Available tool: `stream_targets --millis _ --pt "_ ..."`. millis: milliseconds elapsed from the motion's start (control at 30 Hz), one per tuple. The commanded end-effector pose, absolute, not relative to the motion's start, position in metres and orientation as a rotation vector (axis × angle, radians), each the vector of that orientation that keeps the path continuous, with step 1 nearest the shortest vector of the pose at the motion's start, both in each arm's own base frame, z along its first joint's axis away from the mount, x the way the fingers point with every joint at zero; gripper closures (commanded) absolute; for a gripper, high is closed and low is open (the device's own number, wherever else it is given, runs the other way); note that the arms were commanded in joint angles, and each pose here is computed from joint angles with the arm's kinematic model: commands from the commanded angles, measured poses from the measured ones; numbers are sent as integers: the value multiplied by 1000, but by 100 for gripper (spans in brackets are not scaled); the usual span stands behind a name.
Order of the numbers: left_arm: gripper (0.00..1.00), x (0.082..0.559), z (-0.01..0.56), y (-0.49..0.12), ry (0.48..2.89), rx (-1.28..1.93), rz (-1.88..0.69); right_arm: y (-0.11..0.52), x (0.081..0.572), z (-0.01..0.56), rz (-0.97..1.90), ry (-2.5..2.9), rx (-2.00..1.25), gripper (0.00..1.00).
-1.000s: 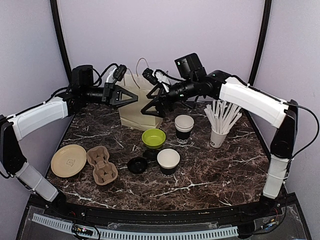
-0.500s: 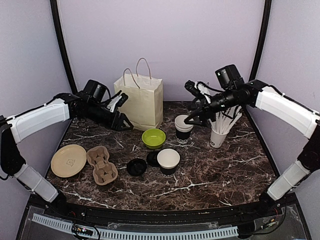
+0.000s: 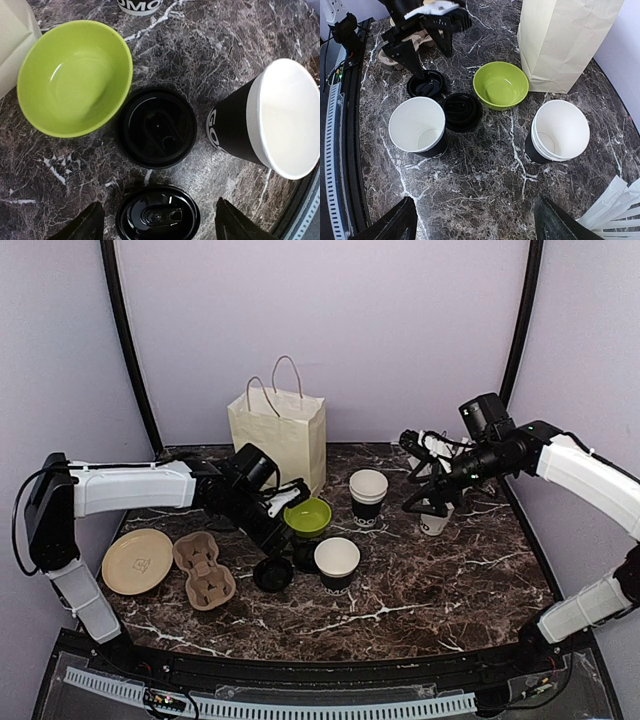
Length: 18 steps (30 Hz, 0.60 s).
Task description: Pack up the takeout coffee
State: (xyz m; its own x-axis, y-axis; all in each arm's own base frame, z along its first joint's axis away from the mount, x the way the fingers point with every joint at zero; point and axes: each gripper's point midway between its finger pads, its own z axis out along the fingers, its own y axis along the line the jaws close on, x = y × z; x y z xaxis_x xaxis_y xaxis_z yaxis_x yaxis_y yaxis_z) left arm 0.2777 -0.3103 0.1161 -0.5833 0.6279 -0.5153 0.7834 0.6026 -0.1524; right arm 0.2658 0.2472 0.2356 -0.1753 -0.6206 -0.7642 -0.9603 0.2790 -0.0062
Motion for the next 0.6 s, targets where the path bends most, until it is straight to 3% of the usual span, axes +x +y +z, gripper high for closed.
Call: stream_targets --millis 0,533,567 --pt "20 286 110 -323 2367 1179 -444 241 269 241 621 1863 -1399 19" --pt "20 300 67 -363 2508 1004 -479 235 271 239 620 1871 -1369 19" --pt "14 300 67 -365 2505 1006 -484 235 271 238 621 1875 -1368 19"
